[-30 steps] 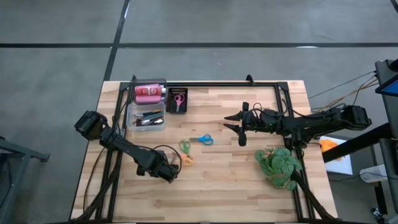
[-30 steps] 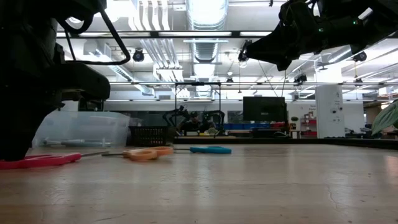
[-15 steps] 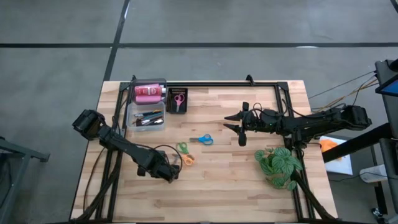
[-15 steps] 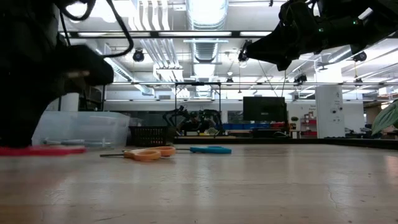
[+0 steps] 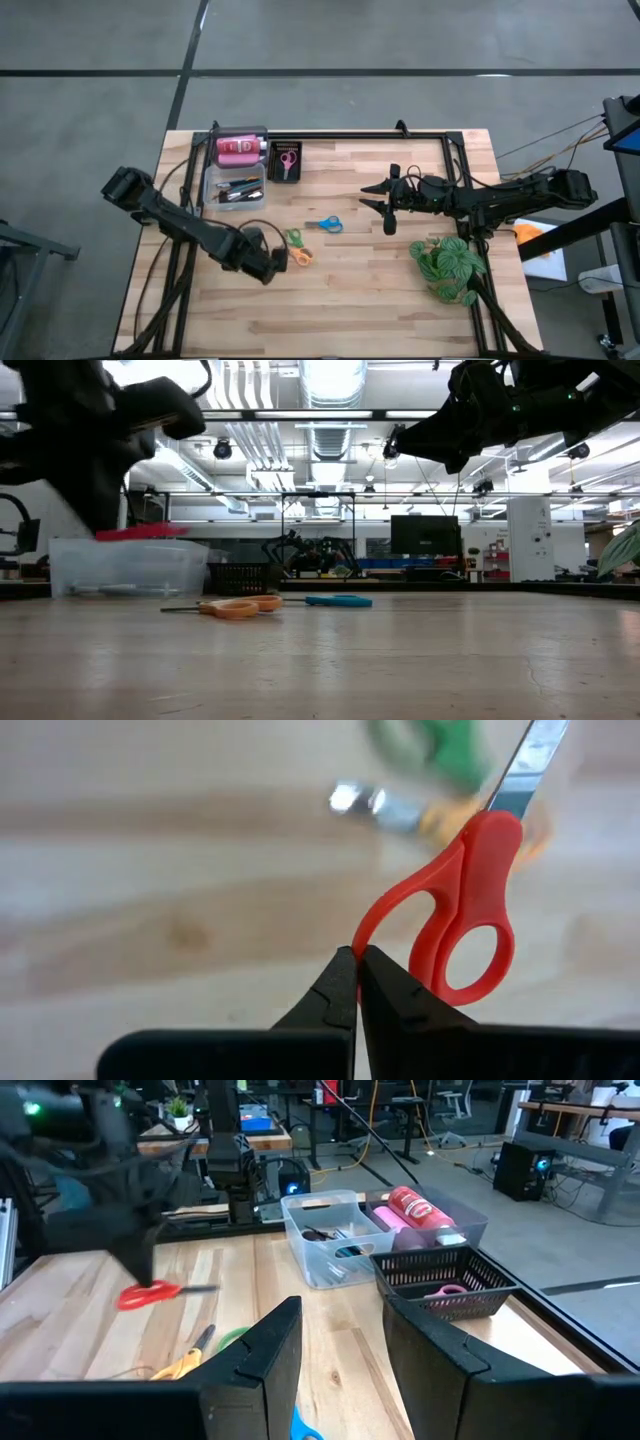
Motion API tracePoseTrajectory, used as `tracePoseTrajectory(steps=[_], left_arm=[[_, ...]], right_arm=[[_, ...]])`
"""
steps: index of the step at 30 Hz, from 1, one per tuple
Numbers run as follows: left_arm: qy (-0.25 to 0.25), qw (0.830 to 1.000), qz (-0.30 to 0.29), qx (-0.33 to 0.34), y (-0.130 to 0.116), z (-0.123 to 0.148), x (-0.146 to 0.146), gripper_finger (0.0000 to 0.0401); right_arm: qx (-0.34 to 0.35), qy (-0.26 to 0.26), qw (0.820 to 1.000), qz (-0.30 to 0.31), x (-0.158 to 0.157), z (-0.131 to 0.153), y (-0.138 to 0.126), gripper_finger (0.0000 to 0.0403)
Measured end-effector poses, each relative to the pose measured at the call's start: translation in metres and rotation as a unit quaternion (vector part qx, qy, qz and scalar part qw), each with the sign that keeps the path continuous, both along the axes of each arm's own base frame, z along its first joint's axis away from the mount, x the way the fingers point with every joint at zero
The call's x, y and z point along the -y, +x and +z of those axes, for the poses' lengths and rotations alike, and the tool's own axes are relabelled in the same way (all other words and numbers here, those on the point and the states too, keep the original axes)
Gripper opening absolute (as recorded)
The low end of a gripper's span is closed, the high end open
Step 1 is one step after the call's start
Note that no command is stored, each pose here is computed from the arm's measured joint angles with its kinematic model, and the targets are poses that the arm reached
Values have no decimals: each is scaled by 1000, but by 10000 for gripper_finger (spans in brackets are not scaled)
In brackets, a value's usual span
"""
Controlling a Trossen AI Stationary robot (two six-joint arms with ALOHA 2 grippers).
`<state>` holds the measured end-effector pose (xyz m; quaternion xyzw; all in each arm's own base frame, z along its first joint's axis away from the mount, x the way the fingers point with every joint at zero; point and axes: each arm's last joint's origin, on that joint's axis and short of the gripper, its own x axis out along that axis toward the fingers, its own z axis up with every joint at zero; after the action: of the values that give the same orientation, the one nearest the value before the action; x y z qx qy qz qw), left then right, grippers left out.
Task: Pick & Place Paint Supplies
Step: Put the red scissors into the right black bin
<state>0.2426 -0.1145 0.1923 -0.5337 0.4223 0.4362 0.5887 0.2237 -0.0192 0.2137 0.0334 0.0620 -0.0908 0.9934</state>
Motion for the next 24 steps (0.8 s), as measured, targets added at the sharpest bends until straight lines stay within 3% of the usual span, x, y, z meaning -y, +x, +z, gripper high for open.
tracePoseTrajectory(steps=[8,20,24], left_arm=[[62,997,25,44,9,19,-43,0],[116,990,59,45,29,41,-145,0],[112,990,62,53,29,53,-180,0]], right_arm=[[0,0,1000,0,0,0,0,141],[0,1,1000,0,0,0,0,141],[0,0,1000,0,0,0,0,141]])
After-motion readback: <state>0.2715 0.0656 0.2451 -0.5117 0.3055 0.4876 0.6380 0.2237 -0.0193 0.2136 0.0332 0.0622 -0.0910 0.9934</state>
